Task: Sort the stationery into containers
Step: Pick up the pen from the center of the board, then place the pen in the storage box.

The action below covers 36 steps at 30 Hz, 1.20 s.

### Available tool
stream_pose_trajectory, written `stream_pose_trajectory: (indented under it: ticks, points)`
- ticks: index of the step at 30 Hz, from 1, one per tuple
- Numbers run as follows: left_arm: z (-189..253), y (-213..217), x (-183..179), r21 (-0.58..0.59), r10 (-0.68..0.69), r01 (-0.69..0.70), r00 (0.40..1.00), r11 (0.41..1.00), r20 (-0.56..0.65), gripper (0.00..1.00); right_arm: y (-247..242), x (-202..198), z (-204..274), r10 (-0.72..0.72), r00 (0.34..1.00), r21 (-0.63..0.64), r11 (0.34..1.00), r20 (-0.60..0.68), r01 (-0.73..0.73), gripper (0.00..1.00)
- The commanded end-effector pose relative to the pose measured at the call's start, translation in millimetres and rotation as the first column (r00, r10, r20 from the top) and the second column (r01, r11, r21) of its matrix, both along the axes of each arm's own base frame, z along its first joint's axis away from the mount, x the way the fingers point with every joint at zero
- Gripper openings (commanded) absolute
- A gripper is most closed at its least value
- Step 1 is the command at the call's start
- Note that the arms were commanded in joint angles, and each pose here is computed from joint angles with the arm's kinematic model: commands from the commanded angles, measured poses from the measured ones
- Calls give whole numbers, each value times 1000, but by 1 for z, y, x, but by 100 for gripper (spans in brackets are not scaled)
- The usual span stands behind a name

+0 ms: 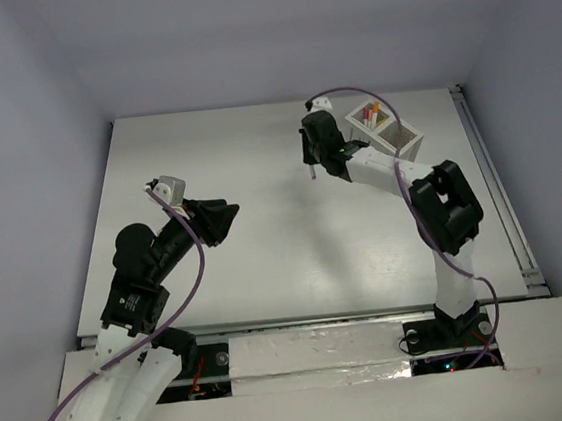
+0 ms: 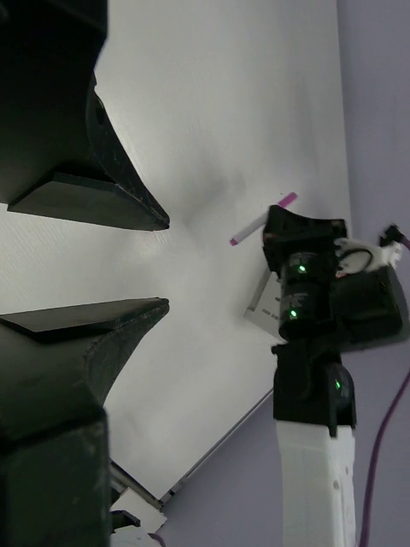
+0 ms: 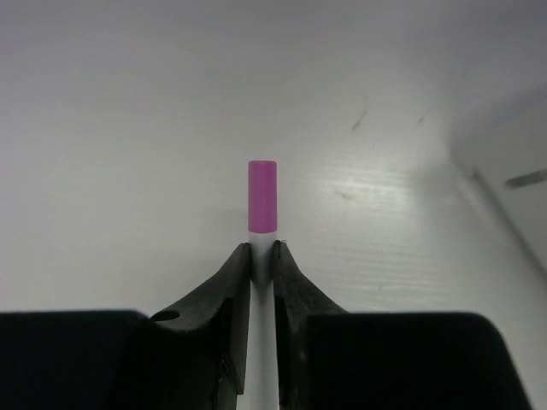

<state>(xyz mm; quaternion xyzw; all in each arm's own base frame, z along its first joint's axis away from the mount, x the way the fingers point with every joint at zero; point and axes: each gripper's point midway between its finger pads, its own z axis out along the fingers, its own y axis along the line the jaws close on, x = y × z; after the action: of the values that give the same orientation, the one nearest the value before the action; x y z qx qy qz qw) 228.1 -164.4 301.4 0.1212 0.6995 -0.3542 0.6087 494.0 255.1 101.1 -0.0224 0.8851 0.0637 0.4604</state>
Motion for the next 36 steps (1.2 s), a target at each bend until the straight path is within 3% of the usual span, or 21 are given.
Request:
stream_pose_trajectory:
  ticks: [1,6,13,20,32,35,36]
  points:
    - [13,1,0,-14,0,1,998,1000,56,34,-28,34,118,-107,945,112,991,308,75,0]
    - [12,-2,-1,-15,-17,18,998,1000,53,34,-95,62,169,-219,882,144,974,416,174,0]
    - [10,-2,0,-15,-19,20,999,1000,47,34,-172,93,180,-322,817,93,944,479,317,0]
    - [9,-3,2,-11,-17,18,999,1000,41,35,-195,111,176,-319,790,5,928,523,372,0]
    - [6,-4,4,-7,-21,21,999,1000,30,35,-193,120,138,-303,818,-42,928,489,369,3]
    - [9,-3,5,-7,-10,10,999,1000,37,35,-192,120,135,-300,827,-43,931,476,362,6]
    - [7,-3,5,-6,-8,9,999,1000,31,34,-192,119,134,-301,827,-39,932,475,361,12]
